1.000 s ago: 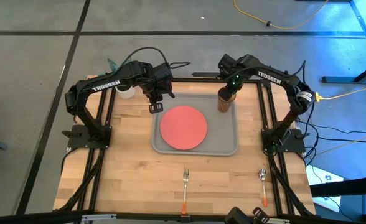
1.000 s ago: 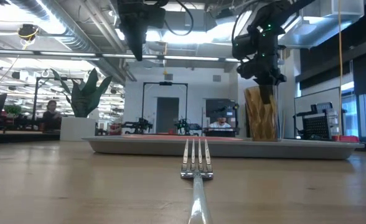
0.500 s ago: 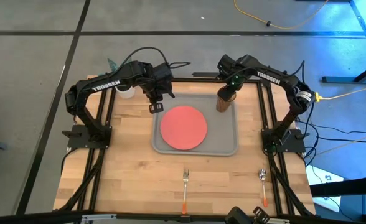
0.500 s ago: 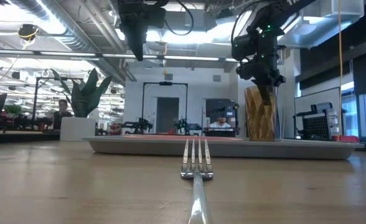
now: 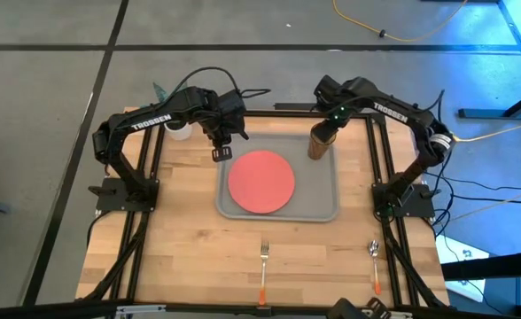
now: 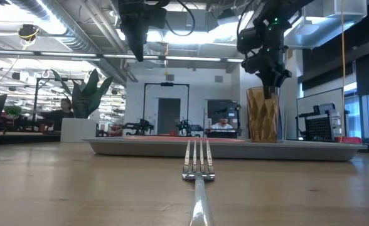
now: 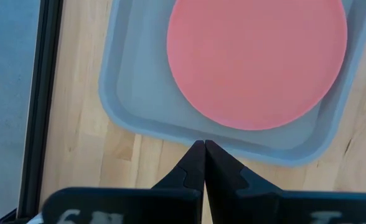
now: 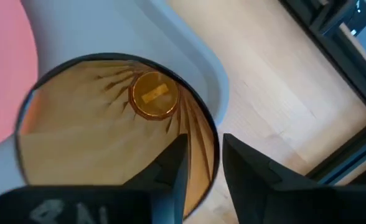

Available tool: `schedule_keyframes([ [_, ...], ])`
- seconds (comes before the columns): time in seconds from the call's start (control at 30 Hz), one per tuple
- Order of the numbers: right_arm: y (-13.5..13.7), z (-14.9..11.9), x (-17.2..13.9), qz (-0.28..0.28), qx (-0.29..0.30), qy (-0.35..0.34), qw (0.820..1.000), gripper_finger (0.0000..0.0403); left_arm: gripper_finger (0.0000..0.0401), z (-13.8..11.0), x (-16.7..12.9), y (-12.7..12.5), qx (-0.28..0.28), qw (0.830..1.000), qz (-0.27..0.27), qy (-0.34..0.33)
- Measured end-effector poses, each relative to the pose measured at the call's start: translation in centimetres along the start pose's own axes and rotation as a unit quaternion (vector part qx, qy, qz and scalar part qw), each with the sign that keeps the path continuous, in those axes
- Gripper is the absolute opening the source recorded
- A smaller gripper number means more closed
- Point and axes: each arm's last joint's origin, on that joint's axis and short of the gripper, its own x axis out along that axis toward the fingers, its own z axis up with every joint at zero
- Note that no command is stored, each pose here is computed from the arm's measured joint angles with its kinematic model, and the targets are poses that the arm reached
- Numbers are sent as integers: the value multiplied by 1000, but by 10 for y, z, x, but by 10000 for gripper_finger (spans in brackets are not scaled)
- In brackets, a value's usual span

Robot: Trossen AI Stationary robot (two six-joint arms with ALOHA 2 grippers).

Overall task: Pick and place plate/cup/fork/spoon on tray
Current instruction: Adjust the pink plate

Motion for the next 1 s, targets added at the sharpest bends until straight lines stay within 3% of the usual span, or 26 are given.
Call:
schedule_keyframes([
  [0.37,-4,-25,-47,9,27,-81,996,100,0,-9,4,-2,-17,999,-13,43],
  [0.6,1,-56,-90,31,40,-173,984,100,0,-29,67,-26,32,990,-102,92],
  [0.77,6,-74,-115,57,45,-241,968,100,0,-46,112,-40,55,984,-151,79],
  [1.0,13,-86,-132,82,34,-300,950,100,0,-68,148,-51,57,983,-157,74],
])
